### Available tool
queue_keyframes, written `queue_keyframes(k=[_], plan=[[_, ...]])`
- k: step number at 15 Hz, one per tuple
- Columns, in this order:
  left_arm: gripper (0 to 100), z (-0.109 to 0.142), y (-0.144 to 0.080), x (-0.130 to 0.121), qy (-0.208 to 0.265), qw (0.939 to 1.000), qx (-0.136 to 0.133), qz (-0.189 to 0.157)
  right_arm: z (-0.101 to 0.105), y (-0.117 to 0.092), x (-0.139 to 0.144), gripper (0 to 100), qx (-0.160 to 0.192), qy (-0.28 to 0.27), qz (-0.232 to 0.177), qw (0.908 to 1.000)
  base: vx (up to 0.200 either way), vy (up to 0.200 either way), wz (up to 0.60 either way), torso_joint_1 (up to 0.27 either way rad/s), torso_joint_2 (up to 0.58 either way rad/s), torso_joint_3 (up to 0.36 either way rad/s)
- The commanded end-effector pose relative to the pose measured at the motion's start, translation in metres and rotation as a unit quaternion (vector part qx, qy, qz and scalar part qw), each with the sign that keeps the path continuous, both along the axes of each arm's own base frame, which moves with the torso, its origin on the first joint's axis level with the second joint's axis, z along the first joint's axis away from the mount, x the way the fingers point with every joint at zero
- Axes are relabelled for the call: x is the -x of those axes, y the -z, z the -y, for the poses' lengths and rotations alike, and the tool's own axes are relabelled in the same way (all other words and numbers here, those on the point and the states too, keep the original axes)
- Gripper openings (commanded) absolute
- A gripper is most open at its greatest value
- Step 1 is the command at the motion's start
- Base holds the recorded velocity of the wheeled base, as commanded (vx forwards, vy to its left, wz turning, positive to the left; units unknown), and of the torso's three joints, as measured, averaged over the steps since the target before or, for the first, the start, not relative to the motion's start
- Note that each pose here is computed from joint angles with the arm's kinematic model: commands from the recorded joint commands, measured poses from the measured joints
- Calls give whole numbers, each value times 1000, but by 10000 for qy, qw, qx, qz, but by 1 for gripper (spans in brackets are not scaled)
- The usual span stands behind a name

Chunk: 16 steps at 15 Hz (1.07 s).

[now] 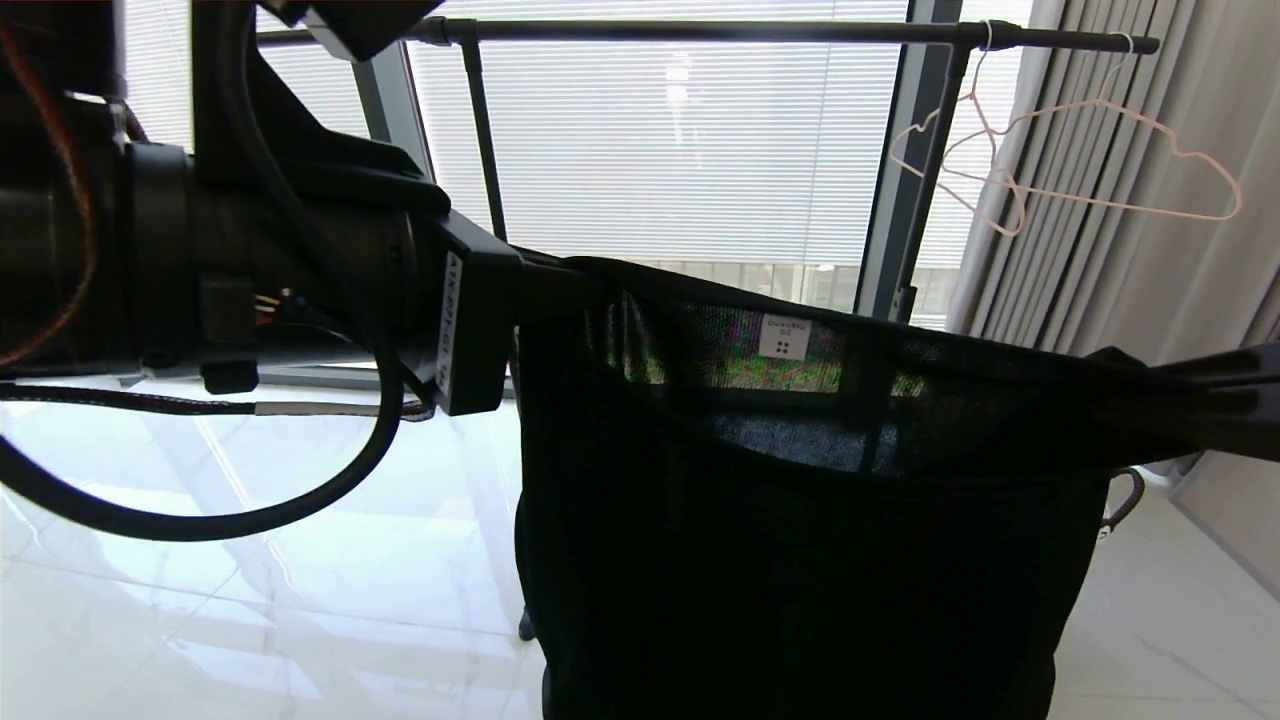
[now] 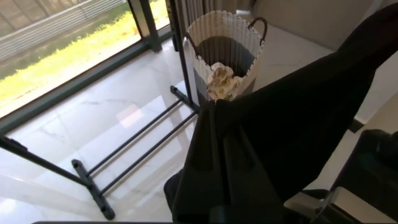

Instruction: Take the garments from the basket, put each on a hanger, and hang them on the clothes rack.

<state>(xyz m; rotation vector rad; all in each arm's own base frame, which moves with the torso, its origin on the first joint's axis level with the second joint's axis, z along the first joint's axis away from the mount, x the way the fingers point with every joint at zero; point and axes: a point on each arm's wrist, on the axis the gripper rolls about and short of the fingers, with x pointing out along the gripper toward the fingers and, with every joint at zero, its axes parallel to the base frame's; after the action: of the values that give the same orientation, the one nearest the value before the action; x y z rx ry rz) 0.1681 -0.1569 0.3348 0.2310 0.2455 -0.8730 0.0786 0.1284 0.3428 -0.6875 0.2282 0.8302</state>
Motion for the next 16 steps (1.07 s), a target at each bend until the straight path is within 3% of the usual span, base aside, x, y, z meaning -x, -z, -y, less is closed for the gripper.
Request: queue_keyframes(k=[1, 3, 7, 9, 12, 14, 16], plan=[[0, -9, -4, 15, -54, 9993, 308, -183, -6, -5, -17, 0, -195, 441, 148, 9987, 0, 0, 0, 0, 0, 0], [0, -12, 5, 44, 30, 9963, 554, -649, -25, -22, -47, 0, -581, 814, 411, 9941, 0, 0, 0, 0, 0, 0], [0, 19, 35, 95, 352, 9930, 242, -1105, -49, -44, -74, 0, -850, 958, 599, 9900, 0, 0, 0, 0, 0, 0], [0, 24, 35, 95, 321, 9933, 217, -1092, -51, -46, -76, 0, -869, 958, 611, 9897, 0, 0, 0, 0, 0, 0], [0, 15, 29, 77, -106, 9952, 291, -933, -42, -48, -70, 0, -862, 973, 608, 9897, 0, 0, 0, 0, 0, 0], [0, 6, 18, 44, -625, 9963, 205, -550, -28, -50, -59, 0, -723, 967, 513, 9914, 0, 0, 0, 0, 0, 0], [0, -3, -1, 14, -697, 9969, 281, -236, -11, -51, -43, 0, -561, 910, 384, 9935, 0, 0, 0, 0, 0, 0]])
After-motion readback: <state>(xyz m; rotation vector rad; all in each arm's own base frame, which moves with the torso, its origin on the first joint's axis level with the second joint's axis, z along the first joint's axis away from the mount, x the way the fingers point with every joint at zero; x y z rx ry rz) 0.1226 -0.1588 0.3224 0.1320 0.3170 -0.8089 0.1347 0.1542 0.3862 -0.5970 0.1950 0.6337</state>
